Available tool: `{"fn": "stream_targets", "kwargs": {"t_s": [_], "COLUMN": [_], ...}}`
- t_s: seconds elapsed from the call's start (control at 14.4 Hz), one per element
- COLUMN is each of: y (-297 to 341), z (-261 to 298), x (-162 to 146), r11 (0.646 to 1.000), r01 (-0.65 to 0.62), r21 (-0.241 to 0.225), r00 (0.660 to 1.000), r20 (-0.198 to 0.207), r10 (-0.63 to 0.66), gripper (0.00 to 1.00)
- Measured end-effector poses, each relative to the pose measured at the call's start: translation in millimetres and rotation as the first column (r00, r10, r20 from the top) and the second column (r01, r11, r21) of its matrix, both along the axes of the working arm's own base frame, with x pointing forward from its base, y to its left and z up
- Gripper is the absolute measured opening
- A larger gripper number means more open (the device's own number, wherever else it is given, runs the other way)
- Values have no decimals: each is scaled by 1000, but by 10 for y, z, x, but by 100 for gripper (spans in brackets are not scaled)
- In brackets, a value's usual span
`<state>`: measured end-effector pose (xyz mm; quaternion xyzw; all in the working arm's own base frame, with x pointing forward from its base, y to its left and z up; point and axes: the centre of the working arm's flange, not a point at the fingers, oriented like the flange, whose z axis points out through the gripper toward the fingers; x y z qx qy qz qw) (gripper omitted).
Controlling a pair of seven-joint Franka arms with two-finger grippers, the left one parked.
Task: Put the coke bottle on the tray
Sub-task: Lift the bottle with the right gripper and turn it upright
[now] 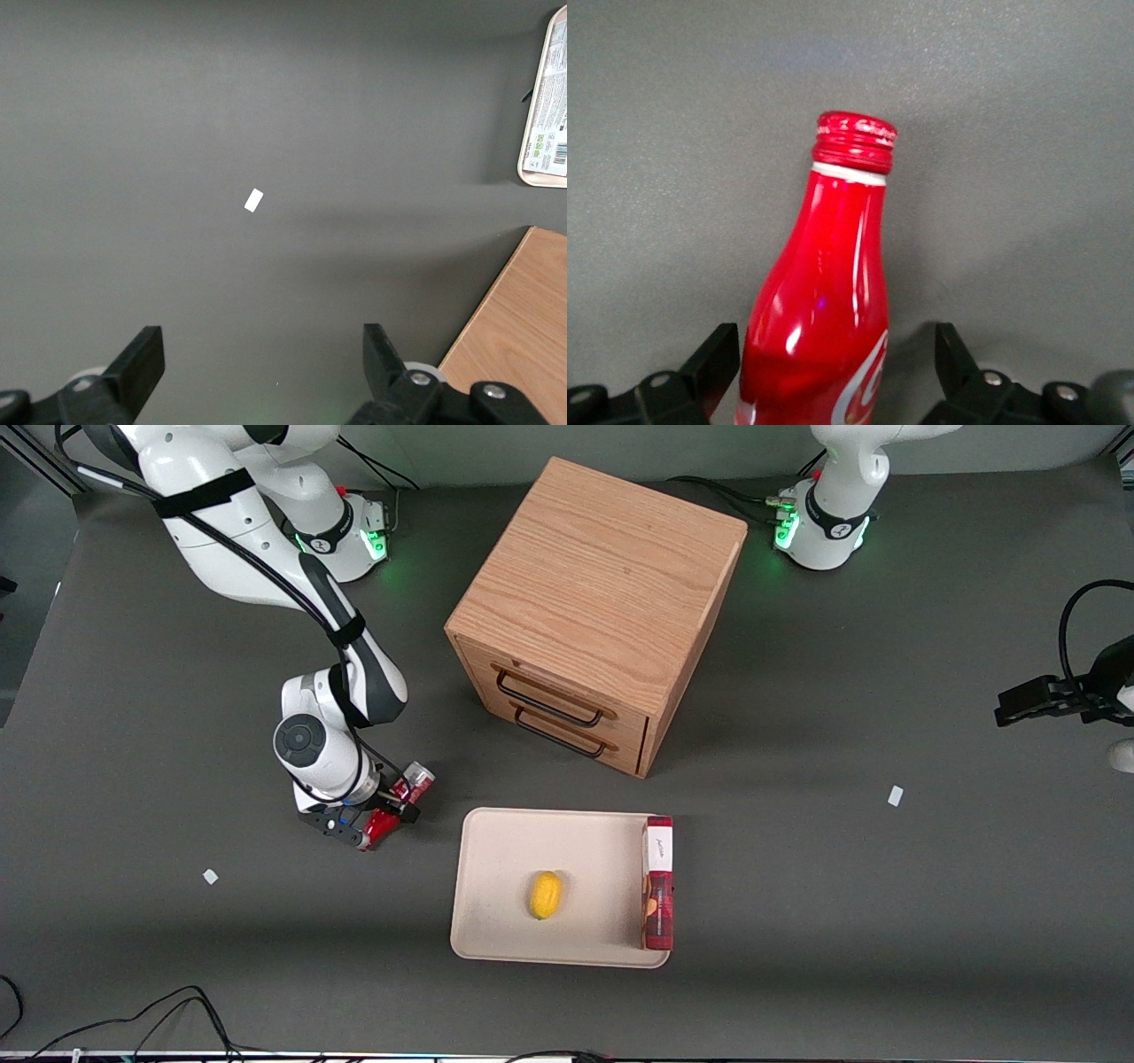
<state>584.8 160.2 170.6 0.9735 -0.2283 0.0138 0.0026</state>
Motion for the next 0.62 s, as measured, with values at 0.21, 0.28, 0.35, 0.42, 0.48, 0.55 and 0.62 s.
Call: {"fn": "stream_targets", "kwargs": {"t_s": [0.21, 0.28, 0.35, 0.42, 0.48, 0.55, 0.62], "y": [3, 2, -1, -7, -13, -14, -8], "z": [11, 12, 13, 17, 27, 48, 99], "x": [11, 11, 13, 19, 26, 35, 59], "r11": [1000, 1000, 1000, 1000, 1000, 1000, 1000], "r01": [0, 0, 1, 2, 3, 4, 4], "r21": [2, 2, 2, 2, 2, 3, 3], "r00": [1000, 1000, 1000, 1000, 1000, 1000, 1000], "r20": [5, 5, 6, 7, 8, 8, 4], "r10": [0, 0, -1, -2, -3, -4, -4], "gripper": [63, 56, 56, 56, 56, 56, 56]}}
